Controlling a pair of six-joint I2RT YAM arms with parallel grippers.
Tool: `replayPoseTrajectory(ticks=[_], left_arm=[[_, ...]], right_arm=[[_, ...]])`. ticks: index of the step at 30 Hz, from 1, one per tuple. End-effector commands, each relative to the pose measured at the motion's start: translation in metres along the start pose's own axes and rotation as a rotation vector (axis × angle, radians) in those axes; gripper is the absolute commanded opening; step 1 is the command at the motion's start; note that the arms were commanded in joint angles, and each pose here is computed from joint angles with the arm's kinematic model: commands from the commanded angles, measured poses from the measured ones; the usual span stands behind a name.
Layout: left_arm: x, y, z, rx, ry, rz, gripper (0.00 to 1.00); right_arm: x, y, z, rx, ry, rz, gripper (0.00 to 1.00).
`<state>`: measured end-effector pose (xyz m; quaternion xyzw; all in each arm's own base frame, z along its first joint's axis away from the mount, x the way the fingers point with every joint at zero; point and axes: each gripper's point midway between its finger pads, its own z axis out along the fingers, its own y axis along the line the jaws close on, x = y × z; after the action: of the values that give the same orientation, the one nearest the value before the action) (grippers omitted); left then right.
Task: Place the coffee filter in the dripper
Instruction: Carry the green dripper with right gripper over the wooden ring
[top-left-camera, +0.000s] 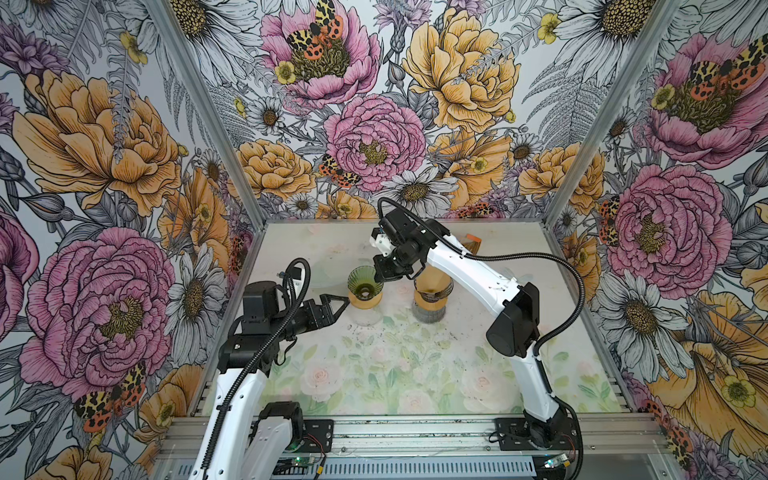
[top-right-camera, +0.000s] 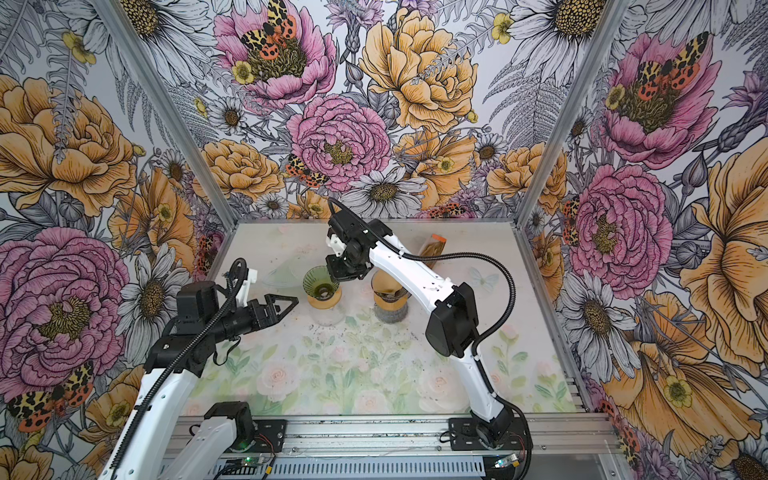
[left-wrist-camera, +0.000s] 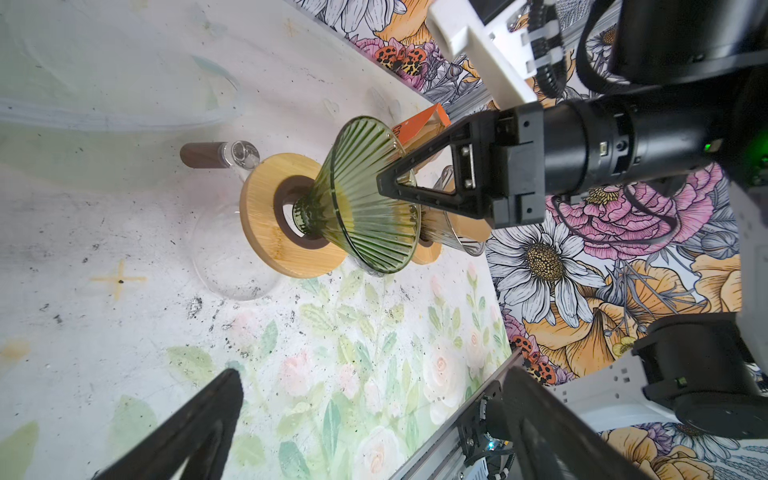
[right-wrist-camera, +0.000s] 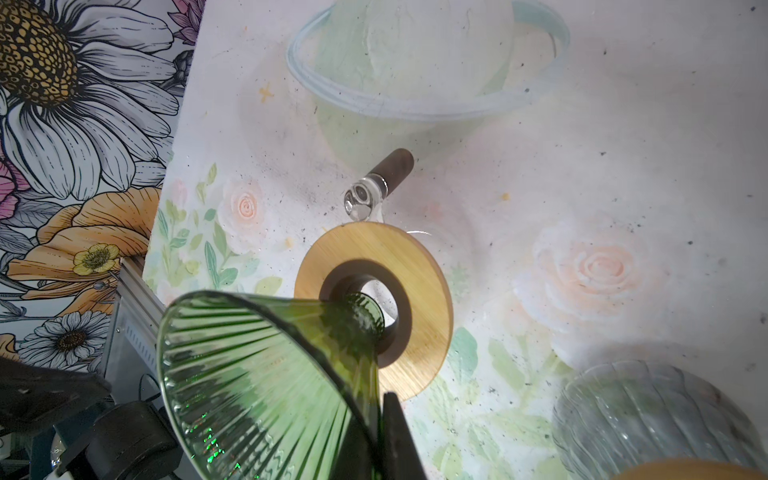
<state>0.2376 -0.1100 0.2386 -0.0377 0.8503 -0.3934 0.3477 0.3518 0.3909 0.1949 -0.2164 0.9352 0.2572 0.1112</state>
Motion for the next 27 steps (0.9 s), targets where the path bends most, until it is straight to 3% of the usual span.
replayPoseTrajectory(ticks=[1,11,27], left_arm=[[-0.003,0.0,0.001,-0.004,-0.023,0.018,0.99],[-0.003,0.001,0.001,-0.007,-0.024,0.018,0.99],[-0.005,0.001,0.001,-0.009,-0.026,0.02,0.99]], right_arm=[[-0.008,-0.001,0.002,-0.027,-0.009,0.027,0.07],[-0.005,-0.004,0.011,-0.041,0.018,0.059,0.09],[-0.011,-0.005,0.003,-0.023,-0.013,0.053,0.22]])
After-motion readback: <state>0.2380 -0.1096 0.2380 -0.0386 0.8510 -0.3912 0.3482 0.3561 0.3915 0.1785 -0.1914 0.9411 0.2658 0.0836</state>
